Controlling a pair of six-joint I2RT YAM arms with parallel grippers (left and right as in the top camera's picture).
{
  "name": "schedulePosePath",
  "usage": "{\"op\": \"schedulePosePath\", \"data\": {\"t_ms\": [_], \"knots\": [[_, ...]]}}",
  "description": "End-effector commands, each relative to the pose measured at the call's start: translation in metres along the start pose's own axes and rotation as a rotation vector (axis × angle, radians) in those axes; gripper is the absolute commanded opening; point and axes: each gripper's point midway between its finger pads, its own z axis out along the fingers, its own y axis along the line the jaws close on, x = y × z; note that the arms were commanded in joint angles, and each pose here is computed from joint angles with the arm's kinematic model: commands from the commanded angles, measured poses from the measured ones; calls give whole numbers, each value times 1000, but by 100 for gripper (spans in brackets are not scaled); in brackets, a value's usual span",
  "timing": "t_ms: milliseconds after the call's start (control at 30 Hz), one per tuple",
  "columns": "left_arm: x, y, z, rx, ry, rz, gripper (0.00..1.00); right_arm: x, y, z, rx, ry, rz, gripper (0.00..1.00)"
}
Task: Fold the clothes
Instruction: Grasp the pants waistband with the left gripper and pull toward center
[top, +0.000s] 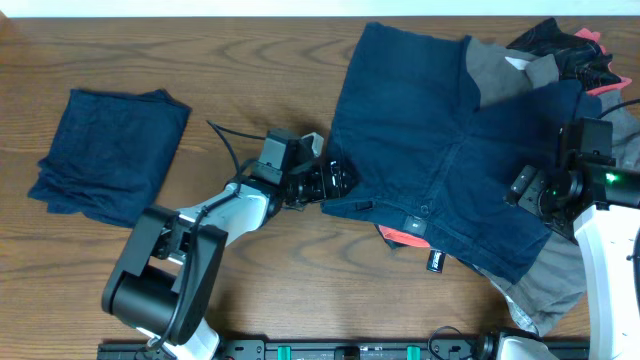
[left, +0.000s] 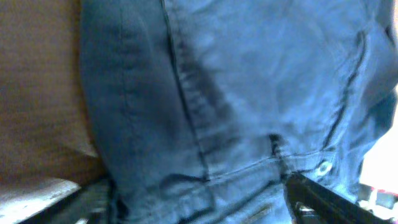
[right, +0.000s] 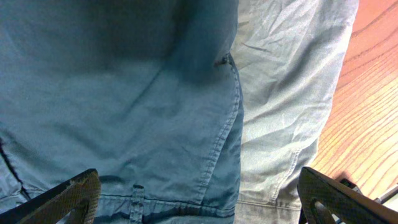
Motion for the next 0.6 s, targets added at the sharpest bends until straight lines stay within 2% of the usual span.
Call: {"op": "schedulePosePath", "data": {"t_ms": [0, 33, 67, 200, 267, 333, 433, 500, 567], "knots": [[13, 9, 11, -22, 33, -59, 49, -3, -4, -2, 8, -12, 20, 99], [11, 5, 10, -8, 27, -51, 24, -3, -4, -2, 8, -13, 20, 99], [7, 2, 9, 6, 16, -43, 8, -3, -4, -2, 8, -12, 20, 99], [-23, -14, -12, 58, -74, -16, 6, 1, -1, -1, -10, 4, -13, 98], [-48, -35, -35, 122, -138, -21, 6, 5, 8, -2, -63, 29, -75, 90], [-76, -68, -68, 218, -216, 9, 6, 9, 16, -1, -106, 51, -126, 82], [-120, -128, -136, 345, -401, 139, 6, 12, 21, 3, -126, 72, -148, 75], [-143, -148, -181, 355, -530, 237, 6, 17, 33, 7, -195, 100, -202, 73], [-162, -147, -218, 306, -656, 295, 6, 27, 48, 10, -284, 140, -254, 72]]}}
